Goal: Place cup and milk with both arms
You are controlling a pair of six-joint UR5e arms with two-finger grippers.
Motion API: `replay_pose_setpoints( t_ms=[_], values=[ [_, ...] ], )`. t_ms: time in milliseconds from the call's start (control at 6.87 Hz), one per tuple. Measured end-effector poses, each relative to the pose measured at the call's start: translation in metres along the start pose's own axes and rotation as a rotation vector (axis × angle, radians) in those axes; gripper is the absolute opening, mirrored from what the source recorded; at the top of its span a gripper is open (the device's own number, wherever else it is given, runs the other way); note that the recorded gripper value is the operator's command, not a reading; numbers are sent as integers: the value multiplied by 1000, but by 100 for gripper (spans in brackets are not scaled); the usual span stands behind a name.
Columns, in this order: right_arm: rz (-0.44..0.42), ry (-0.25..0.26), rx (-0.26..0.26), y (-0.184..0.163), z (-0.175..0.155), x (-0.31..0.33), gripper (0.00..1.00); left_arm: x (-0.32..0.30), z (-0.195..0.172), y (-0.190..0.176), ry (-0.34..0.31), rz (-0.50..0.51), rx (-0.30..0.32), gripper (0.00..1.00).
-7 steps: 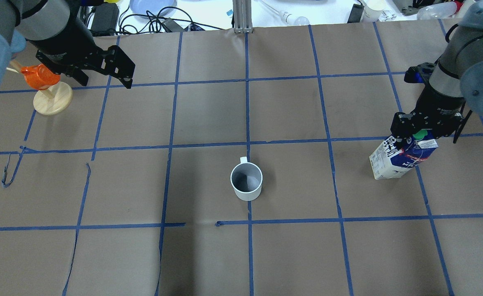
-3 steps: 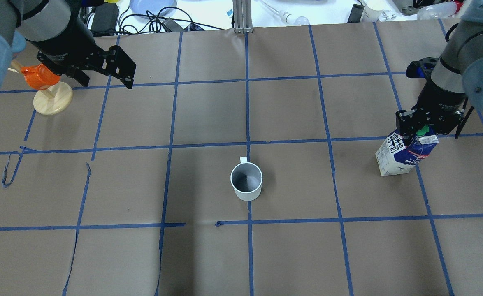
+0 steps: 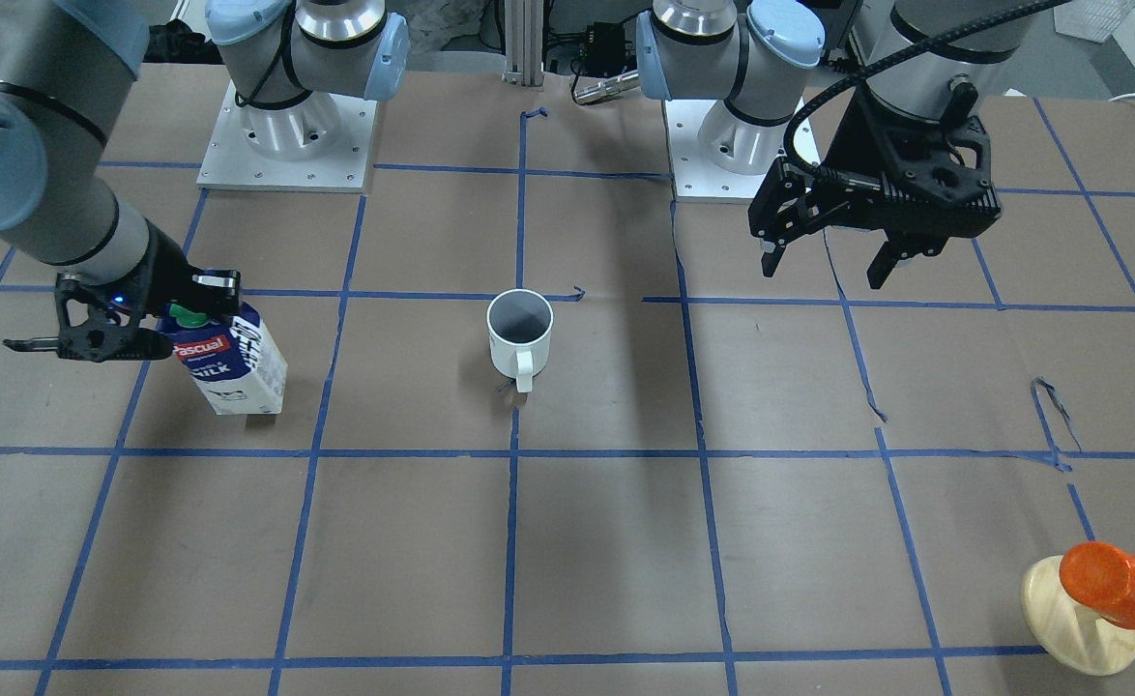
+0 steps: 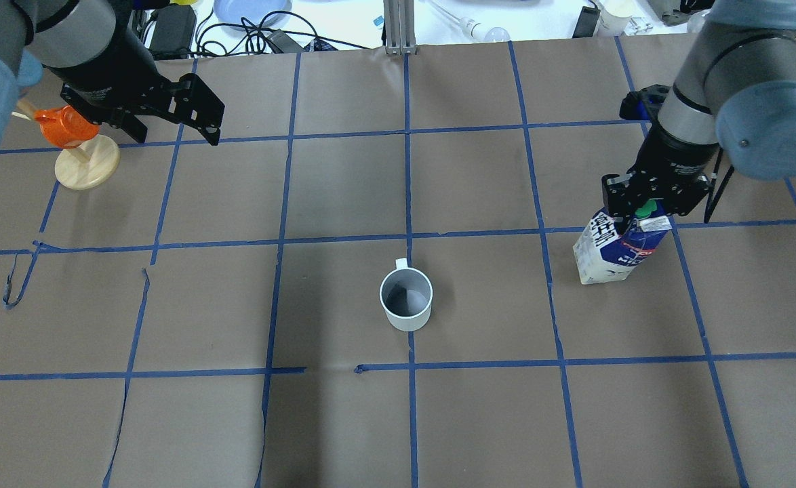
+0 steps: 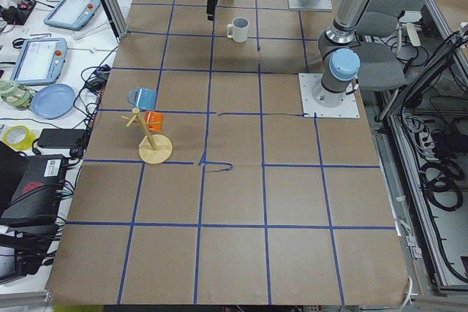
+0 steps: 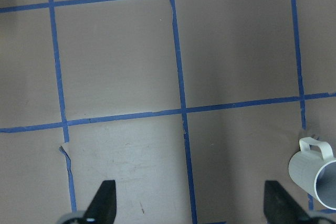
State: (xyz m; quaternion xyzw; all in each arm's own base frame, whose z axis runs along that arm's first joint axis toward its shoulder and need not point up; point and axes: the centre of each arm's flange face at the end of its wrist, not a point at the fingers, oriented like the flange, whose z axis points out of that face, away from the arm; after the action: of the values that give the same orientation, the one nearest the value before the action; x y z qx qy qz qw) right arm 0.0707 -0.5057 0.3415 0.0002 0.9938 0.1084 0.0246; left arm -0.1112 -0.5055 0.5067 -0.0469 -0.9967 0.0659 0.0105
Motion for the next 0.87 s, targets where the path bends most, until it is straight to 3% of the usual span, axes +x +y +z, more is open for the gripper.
replay_pose_setpoints(
  t_ms=[437,874],
  values=[
    [51,-27,-7,30,13,-129,37,0,0,0,-4,-1,-1,100],
    [94,-69,-37,50,24,-180,38,-1,0,1,-12,-1,-5,100]
  ],
)
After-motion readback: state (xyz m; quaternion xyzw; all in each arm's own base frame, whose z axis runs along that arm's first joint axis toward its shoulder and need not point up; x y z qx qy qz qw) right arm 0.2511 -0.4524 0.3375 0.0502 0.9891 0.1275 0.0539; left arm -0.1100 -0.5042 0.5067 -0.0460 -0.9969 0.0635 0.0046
